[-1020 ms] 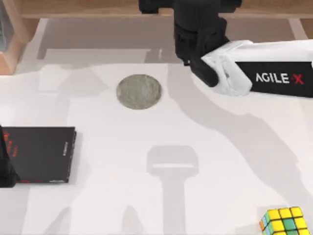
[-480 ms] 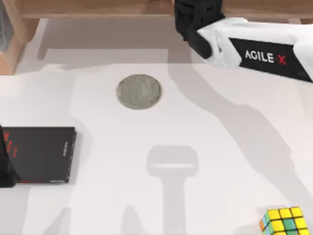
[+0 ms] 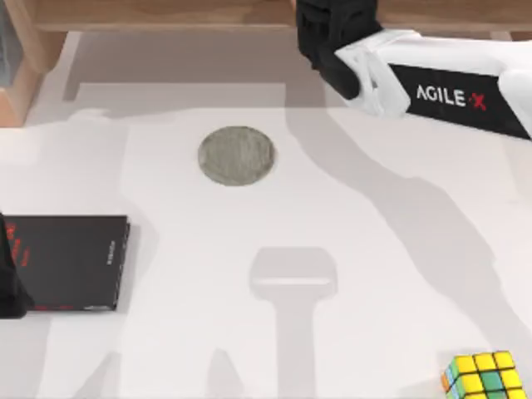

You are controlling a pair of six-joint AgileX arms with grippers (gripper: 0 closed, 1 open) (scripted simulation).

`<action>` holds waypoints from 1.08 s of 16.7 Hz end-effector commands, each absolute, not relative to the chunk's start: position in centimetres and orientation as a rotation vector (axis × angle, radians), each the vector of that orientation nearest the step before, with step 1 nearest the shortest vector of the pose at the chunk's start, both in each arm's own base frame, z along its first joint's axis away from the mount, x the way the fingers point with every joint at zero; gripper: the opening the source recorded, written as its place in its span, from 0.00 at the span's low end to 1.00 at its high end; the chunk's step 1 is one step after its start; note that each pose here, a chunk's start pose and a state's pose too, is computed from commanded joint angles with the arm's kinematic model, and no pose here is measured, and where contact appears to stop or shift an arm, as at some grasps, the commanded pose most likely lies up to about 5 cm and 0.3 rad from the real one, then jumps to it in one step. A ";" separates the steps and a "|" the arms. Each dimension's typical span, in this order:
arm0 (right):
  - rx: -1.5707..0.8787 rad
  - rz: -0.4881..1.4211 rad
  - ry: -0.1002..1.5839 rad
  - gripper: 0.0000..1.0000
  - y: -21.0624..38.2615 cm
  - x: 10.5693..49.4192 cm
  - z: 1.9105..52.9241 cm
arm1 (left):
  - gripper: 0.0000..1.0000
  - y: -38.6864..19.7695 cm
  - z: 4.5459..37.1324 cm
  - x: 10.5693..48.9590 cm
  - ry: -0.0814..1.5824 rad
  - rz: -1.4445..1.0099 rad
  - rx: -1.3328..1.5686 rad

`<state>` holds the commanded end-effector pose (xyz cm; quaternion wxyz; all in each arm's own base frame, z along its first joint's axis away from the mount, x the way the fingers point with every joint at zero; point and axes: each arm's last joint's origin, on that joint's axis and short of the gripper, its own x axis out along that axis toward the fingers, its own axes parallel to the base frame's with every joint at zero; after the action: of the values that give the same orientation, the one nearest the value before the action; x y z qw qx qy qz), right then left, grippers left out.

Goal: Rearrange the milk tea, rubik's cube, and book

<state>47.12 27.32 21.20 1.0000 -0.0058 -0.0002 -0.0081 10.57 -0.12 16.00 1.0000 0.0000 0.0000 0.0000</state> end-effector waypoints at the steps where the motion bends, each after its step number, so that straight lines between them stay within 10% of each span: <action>1: -0.012 -0.016 0.000 0.55 27.3 47.1 21.2 | 1.00 -0.1 16.0 10.6 0.000 0.000 0.000; 8: -0.012 -0.016 0.000 0.02 27.3 47.1 21.2 | 1.00 -0.1 16.0 10.6 0.000 0.000 0.000; 18: -0.008 -0.013 -0.004 0.00 27.5 46.9 21.4 | 1.00 -0.1 16.0 10.6 0.000 0.000 0.000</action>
<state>46.93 27.49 21.39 1.0000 -0.0040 -0.0018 -0.0063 10.57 -0.12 16.00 1.0000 0.0000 0.0000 0.0000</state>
